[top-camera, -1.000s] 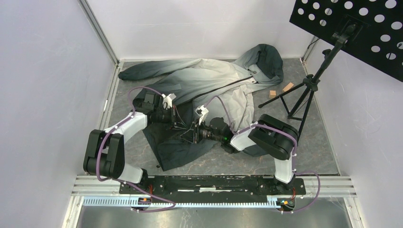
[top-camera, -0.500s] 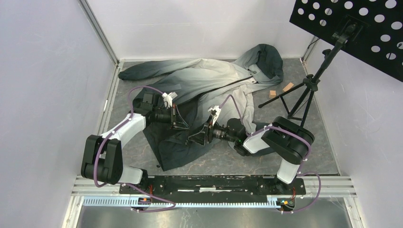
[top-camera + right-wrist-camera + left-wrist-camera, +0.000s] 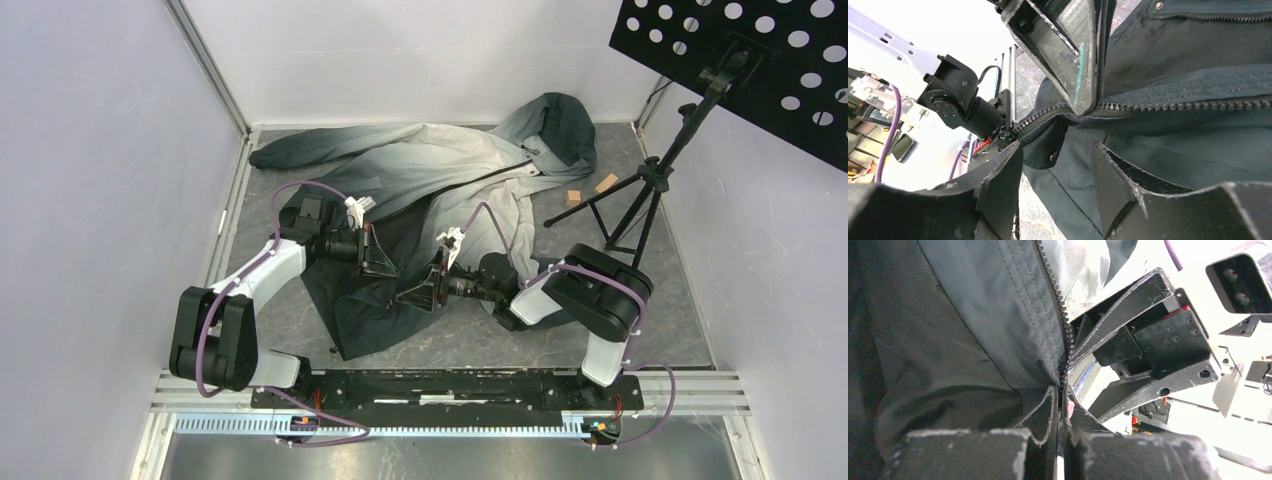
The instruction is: Zip up the jacket
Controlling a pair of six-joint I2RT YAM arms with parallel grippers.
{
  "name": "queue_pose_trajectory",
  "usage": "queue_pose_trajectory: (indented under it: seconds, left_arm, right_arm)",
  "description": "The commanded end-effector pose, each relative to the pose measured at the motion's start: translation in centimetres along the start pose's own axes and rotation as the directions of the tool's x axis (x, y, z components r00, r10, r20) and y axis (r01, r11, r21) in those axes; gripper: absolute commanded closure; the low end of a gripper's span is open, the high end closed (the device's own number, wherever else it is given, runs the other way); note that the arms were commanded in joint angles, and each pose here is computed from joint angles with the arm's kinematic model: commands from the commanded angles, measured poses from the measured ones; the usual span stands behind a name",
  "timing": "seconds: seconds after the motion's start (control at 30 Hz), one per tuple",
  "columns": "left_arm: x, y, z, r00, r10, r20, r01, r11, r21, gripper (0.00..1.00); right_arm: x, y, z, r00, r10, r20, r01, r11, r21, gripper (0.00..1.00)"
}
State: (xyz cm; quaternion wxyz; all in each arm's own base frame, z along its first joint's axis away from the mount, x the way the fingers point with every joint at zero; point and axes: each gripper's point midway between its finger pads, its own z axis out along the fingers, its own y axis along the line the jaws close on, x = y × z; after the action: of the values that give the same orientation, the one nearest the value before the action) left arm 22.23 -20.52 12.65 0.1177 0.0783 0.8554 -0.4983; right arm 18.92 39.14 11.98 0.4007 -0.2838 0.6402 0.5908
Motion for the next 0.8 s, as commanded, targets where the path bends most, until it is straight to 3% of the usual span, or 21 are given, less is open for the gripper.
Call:
queue_pose_trajectory:
  seconds: [0.0,0.53,0.63,0.77]
  left_arm:
    - [-0.6,-2.4,-0.6,0.996,0.087,0.022,-0.088,0.993,0.073,0.98]
    - [-1.1,-2.5,-0.5,0.995,0.076,0.063,-0.081,0.993,0.082,0.98]
    - [-1.1,-2.6,-0.5,0.995,0.075,0.066,-0.081,0.993,0.088,0.98]
    - [-1.2,-3.1,-0.7,0.994,0.084,0.07,-0.09,0.991,0.097,0.98]
  right_arm:
    - [-1.8,1.0,1.1,0.998,-0.012,0.056,0.016,0.998,-0.061,0.44]
    - [-2.9,3.4,2.8,0.983,0.131,0.13,-0.104,0.975,-0.195,0.49]
    - [-3.0,3.3,3.3,0.982,0.142,0.128,-0.115,0.973,-0.198,0.56]
    - [-3.5,3.2,3.4,0.978,0.146,0.146,-0.116,0.974,-0.196,0.57]
